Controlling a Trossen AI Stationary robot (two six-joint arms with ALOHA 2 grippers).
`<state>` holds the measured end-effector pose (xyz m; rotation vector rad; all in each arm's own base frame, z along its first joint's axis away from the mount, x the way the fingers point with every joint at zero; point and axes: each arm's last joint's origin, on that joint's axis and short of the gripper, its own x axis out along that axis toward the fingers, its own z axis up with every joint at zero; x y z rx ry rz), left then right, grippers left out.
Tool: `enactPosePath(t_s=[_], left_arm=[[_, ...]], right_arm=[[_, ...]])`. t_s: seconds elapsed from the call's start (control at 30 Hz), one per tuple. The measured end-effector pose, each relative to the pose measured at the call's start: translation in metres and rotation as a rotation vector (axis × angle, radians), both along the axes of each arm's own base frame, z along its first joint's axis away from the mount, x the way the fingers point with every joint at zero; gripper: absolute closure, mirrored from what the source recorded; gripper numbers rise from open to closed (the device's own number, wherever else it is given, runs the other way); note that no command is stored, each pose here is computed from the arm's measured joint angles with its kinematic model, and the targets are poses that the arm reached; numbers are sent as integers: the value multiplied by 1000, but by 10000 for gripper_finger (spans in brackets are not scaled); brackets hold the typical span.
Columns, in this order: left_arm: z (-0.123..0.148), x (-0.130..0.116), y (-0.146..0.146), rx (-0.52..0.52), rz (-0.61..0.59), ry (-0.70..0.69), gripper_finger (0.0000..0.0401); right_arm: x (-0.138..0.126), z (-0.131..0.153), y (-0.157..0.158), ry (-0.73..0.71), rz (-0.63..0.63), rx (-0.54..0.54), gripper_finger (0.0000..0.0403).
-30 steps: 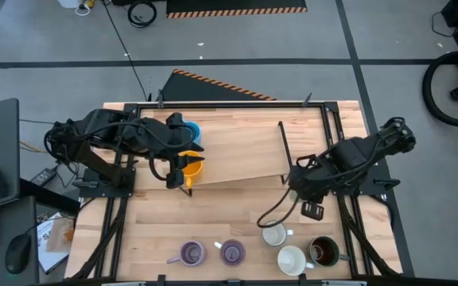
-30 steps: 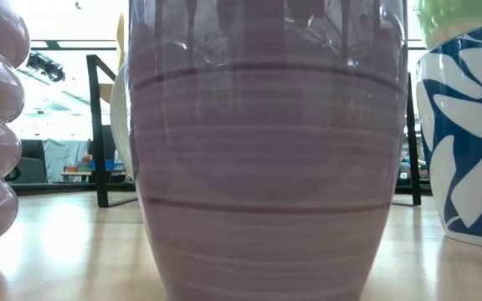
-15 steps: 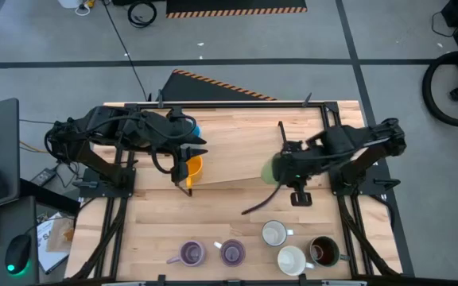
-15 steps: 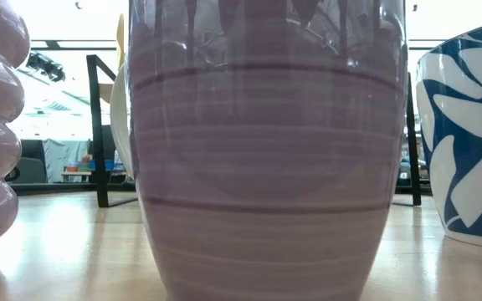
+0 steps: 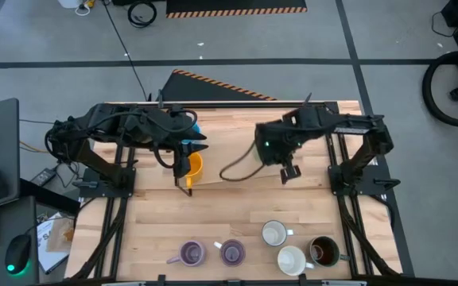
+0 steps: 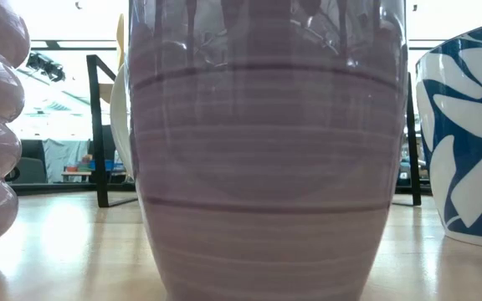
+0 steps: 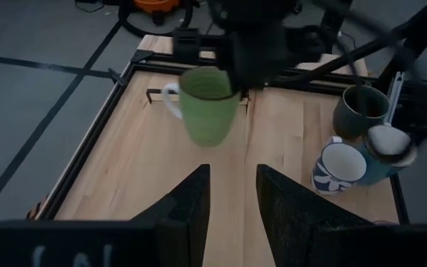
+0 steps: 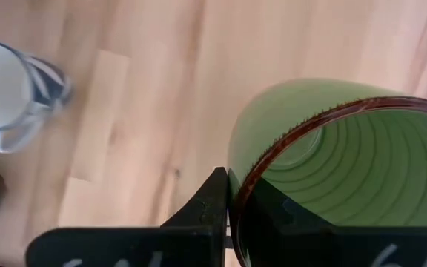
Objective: Place coffee mugs
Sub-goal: Put the green mug on the shelf
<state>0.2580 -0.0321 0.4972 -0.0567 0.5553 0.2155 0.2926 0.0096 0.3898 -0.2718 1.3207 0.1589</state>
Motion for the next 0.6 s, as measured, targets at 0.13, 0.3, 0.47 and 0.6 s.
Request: enactPosePath(t_s=[0.13, 0.3, 0.47, 0.6], left_arm=[[0, 0, 0, 4, -3, 1, 284], [0, 0, 0, 5, -3, 2, 284], [0, 0, 0, 6, -3, 3, 284], [0, 0, 0, 5, -3, 5, 284]], right_arm=[[0, 0, -24, 4, 5, 7, 371], [-2, 0, -46, 1, 28, 39, 371], [4, -10, -56, 31, 67, 48, 371], [5, -20, -59, 81, 88, 10, 370]])
